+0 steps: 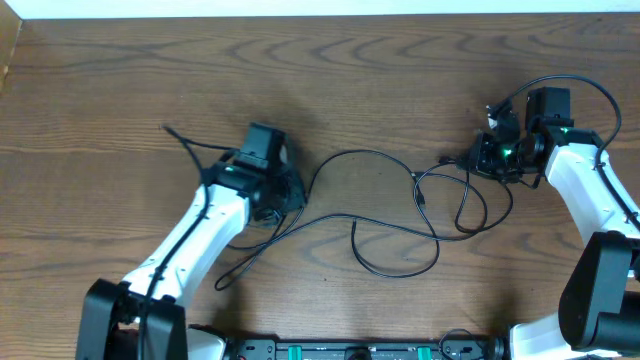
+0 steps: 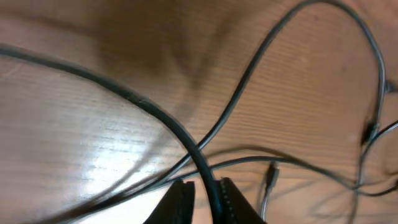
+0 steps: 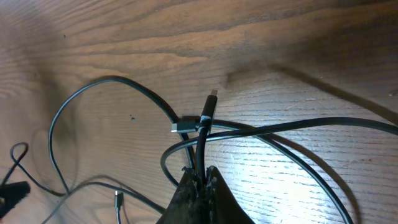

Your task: Untangle cables

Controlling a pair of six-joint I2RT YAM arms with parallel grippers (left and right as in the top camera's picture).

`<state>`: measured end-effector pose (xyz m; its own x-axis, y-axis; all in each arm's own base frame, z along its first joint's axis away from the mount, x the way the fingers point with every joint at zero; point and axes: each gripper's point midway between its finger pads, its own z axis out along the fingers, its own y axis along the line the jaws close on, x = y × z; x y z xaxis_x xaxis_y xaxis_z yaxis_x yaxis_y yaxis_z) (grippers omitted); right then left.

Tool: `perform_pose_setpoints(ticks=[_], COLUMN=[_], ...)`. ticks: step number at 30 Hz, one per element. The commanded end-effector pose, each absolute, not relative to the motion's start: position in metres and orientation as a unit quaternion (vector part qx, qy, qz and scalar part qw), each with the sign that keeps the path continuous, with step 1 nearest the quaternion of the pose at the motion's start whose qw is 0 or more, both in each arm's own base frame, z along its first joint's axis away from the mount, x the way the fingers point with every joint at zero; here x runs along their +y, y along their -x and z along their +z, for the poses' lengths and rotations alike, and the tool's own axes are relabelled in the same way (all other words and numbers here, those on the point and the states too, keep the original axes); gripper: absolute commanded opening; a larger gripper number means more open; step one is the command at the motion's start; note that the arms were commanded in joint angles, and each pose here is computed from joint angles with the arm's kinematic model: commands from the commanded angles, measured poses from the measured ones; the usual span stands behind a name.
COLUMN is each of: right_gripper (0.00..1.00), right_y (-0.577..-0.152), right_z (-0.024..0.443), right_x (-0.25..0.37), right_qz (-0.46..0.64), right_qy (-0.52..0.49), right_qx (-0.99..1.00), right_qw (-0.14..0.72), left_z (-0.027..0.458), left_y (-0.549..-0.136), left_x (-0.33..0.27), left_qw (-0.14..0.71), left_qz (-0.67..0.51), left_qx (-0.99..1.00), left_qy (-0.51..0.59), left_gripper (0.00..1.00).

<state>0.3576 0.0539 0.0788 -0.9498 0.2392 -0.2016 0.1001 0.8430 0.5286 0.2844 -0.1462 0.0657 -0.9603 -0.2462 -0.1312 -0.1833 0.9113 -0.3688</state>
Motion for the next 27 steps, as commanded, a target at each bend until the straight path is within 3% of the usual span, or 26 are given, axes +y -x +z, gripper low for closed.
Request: perform_pose_setpoints(ticks=[1, 6, 13, 20, 27], right_gripper=[0.01, 0.01, 0.01, 0.01, 0.01], right_y=[-0.358, -0.357, -0.357, -0.357, -0.357], right_z=[0.084, 0.081, 0.08, 0.08, 0.078], right_x=[0.06, 0.063, 0.062, 0.061, 0.057], right_qz=[0.27, 0.258, 0.251, 0.249, 0.237], right_qy=[-0.072, -0.065, -0.065, -0.065, -0.067], right_qx=[0.95, 0.955, 0.956, 0.957, 0.96], right_qw=[0.137, 0.135, 0.135, 0.135, 0.136], left_z=[0.06, 0.053, 0.031, 0.025, 0.025], left_y=[-0.294, -0.304, -0.287, -0.269, -0.264], left_x=[-0.14, -0.118, -0.147, -0.17, -0.177], left_qw=[0.135, 0.172, 0.128, 0.098, 0.091], left_qz=[-0.096, 0.012, -0.01, -0.045, -0.065], left_qx=[0.986, 0.985, 0.987, 0.979, 0.972], left_qy=[0.017, -0.003, -0.095, -0.175, -0.206], left_gripper=[0.22, 0.27, 0.32, 0.67, 0.79])
